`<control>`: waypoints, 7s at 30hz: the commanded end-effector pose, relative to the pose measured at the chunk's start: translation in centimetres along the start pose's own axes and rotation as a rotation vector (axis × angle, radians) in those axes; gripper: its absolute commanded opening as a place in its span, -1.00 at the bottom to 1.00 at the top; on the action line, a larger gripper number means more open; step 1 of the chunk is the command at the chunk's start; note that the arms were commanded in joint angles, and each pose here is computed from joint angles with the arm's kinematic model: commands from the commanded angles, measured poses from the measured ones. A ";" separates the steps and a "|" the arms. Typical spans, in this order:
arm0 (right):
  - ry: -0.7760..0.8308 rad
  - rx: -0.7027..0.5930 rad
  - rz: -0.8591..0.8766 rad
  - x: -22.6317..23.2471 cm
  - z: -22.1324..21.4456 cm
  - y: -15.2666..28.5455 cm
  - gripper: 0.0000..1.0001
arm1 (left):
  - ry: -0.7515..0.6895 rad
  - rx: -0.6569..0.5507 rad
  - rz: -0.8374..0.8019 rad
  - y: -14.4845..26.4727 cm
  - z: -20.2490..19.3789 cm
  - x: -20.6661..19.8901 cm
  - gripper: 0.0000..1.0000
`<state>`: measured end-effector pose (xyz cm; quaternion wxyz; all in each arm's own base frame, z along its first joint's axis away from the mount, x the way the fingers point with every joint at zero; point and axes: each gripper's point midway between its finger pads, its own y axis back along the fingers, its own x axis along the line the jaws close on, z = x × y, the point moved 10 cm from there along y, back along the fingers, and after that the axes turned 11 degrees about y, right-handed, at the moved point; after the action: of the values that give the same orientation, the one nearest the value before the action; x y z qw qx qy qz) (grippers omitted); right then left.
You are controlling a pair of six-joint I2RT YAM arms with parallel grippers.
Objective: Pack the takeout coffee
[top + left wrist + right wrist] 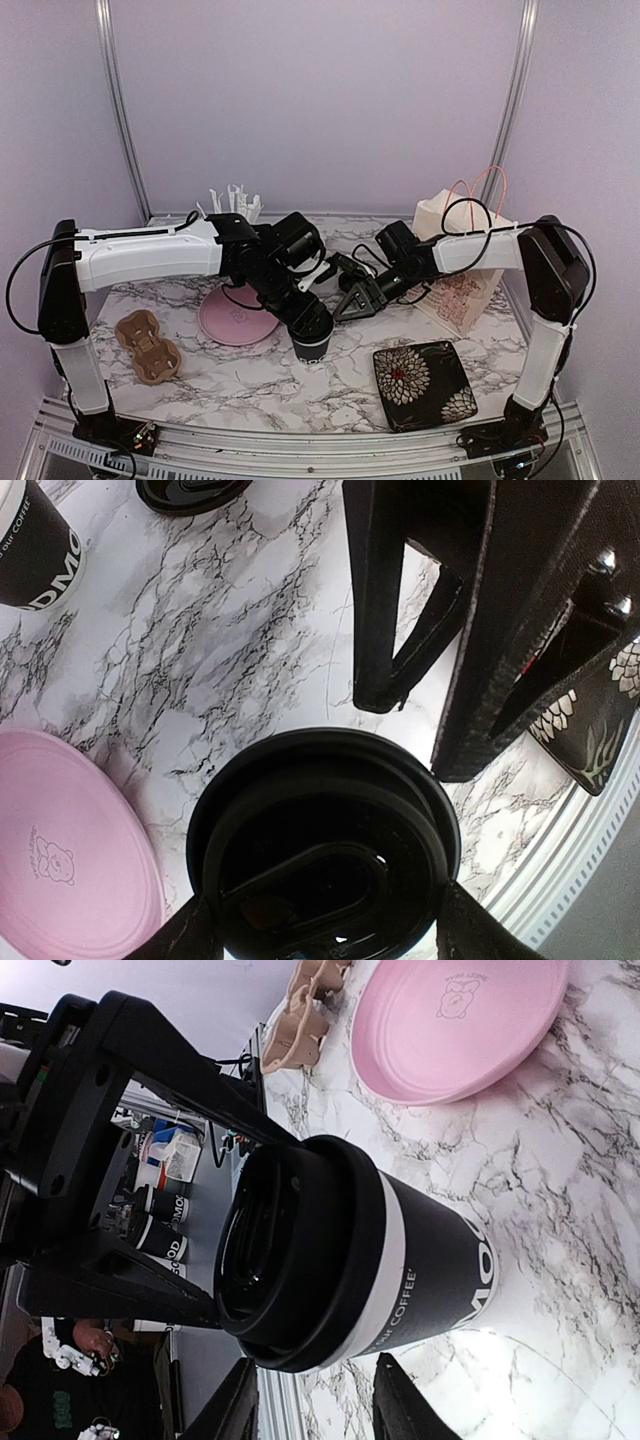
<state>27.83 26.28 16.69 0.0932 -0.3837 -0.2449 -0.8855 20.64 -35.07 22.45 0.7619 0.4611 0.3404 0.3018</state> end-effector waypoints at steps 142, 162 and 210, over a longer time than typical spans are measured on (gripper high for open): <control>0.032 0.155 -0.063 2.0 0.2 -4.0 0.19 | -0.033 -0.106 -0.033 1.9 -3.3 -1.4 0.71; 0.053 0.088 -0.001 1.9 1.4 -2.1 0.17 | 0.024 -0.128 0.006 2.2 -2.9 0.0 0.80; 0.006 0.175 -0.025 1.0 0.7 -5.2 -0.45 | 0.107 -0.369 -0.086 5.9 -2.2 0.8 0.70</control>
<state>25.97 30.97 14.90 0.1157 -0.3911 -0.3259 -0.8529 18.48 -32.25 25.38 0.8306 0.3238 0.3248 0.3160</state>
